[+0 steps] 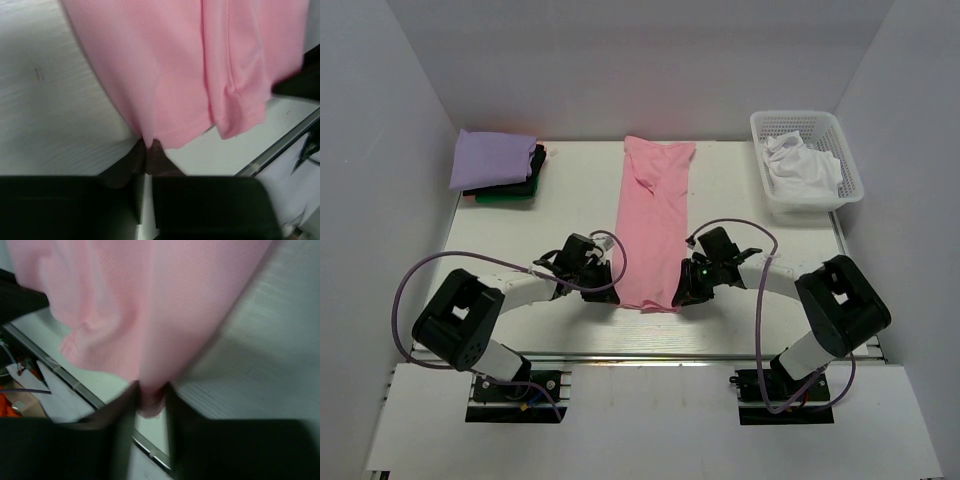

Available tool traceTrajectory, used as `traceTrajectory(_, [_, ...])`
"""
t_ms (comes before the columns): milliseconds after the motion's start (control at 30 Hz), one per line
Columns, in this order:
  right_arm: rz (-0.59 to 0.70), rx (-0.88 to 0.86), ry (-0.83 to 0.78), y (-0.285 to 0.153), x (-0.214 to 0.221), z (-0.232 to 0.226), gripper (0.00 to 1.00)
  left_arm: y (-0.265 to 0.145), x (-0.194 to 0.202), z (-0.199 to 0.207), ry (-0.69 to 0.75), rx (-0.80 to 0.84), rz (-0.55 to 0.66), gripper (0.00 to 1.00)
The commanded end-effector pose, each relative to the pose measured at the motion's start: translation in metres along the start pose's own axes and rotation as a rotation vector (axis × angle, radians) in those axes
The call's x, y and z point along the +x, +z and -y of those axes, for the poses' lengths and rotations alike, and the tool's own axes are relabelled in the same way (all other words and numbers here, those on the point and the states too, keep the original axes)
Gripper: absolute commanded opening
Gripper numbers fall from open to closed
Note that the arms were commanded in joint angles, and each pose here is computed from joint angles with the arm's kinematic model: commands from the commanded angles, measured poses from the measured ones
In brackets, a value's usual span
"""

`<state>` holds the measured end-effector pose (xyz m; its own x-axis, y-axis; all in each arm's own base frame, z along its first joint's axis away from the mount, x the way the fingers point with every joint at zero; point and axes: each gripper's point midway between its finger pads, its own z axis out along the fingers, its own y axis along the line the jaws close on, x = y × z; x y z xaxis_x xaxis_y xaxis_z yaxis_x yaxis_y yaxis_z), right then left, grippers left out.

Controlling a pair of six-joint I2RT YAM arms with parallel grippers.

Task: Fold and stack the t-shirts
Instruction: Grab the bottom of the folded rectangular tshirt with both arms, then fold the folded rectangular tshirt in 1/3 of the way

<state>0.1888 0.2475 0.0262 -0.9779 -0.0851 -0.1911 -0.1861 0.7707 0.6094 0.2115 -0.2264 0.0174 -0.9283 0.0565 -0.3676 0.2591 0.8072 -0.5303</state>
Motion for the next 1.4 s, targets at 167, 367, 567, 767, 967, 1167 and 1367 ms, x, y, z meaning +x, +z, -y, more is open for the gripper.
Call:
traceTrajectory(167, [-0.008,0.003,-0.004,-0.002,0.006,0.002,0.00,-0.005,0.024,0.012,0.002,0.082,-0.095,0.00])
traceTrajectory(367, [-0.103,-0.059,-0.022,-0.030,0.043,-0.010,0.00,-0.033,0.045,0.033,0.019,0.167,-0.177,0.00])
traceTrajectory(567, [-0.029,0.022,-0.088,-0.043,0.024,-0.006,0.00,-0.043,0.022,0.060,0.061,0.257,-0.147,0.00])
traceTrajectory(767, [0.005,0.079,-0.136,-0.037,-0.019,-0.011,0.00,-0.035,-0.037,0.069,0.122,0.232,-0.013,0.00])
traceTrajectory(967, [0.095,0.157,-0.176,-0.046,-0.075,-0.011,0.00,-0.038,-0.098,0.061,0.048,0.112,0.164,0.00])
traceTrajectory(1167, [0.167,0.163,-0.196,-0.053,-0.136,-0.018,0.00,-0.030,-0.140,0.049,-0.040,0.066,0.227,0.00])
traceTrajectory(1367, [0.210,0.166,-0.243,-0.058,-0.194,-0.021,0.00,-0.027,-0.184,0.034,-0.083,0.043,0.284,0.00])
